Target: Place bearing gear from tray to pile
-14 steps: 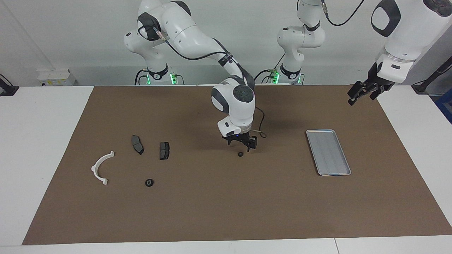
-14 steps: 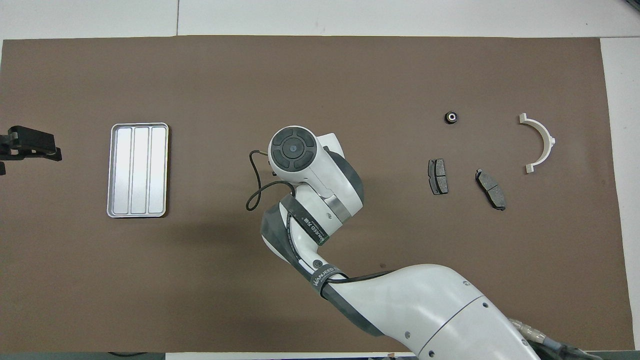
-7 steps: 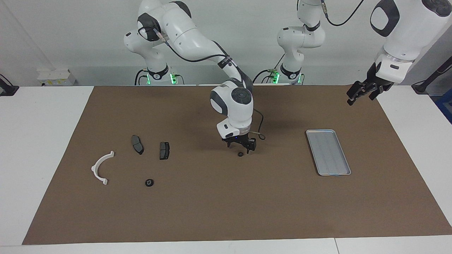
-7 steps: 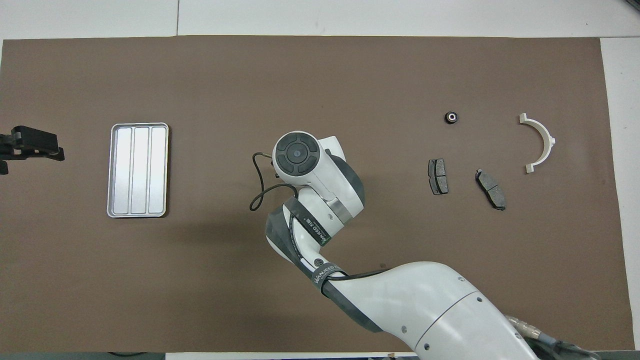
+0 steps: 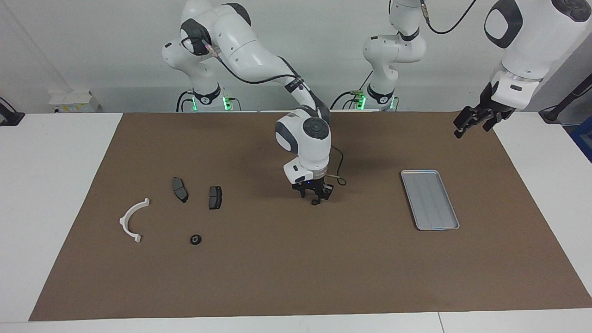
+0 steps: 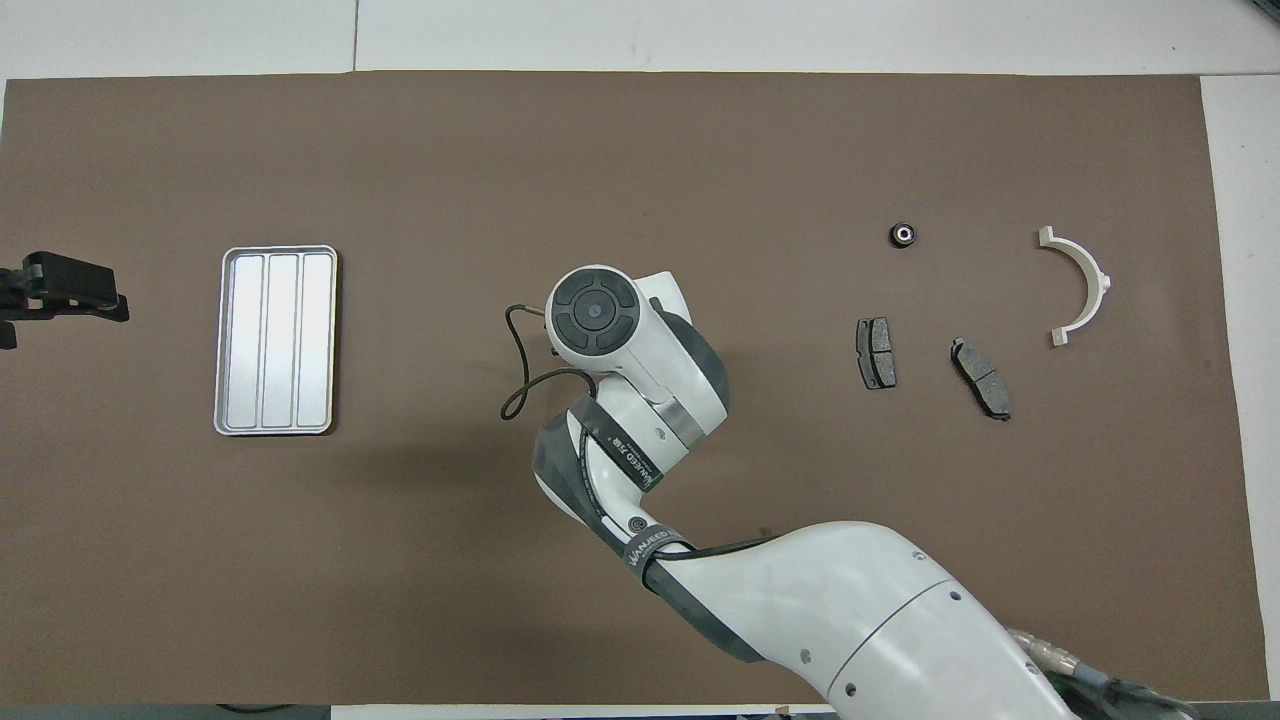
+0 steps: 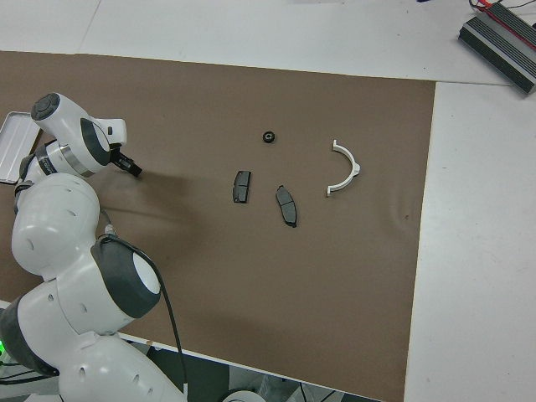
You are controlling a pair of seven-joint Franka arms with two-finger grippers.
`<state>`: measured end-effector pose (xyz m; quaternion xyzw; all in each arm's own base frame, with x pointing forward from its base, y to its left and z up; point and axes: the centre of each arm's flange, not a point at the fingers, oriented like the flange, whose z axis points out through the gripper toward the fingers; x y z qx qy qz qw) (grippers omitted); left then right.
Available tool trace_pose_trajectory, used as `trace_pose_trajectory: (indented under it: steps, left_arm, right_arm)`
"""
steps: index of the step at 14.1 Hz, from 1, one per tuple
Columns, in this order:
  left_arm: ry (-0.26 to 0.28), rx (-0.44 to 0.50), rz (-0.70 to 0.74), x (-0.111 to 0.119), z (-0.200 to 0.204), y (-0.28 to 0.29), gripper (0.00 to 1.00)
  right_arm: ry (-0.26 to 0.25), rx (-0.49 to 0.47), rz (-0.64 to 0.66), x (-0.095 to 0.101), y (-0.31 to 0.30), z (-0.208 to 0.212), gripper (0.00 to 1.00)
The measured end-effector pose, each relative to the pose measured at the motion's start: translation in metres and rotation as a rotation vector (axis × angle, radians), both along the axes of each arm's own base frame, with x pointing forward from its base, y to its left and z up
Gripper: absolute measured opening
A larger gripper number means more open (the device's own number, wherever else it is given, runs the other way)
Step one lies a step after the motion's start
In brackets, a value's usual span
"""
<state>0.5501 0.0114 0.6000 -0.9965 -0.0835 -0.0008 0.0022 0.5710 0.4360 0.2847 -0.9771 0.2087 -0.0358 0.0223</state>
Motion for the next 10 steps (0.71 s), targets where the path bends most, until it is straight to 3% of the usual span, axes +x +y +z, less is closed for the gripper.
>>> trace_pose_trajectory:
  steps: [2,7,8,10]
  left_arm:
    - [0.0,0.0,0.0,0.0,0.0,0.0,1.0]
    - [0.0,0.0,0.0,0.0,0.0,0.0,1.0]
    - [0.0,0.0,0.0,0.0,0.0,0.0,1.0]
    - [0.0,0.0,0.0,0.0,0.0,0.0,1.0]
  right_arm:
    - [-0.012,0.012,0.003,0.0,0.003,0.003,0.25]
    - [-0.013,-0.002,0.008,0.001,0.001,0.004,0.25]
    - [-0.013,-0.043,0.016,0.006,-0.007,0.005,0.25]
    - [0.016,-0.105,0.069,0.035,-0.045,0.029,0.23]
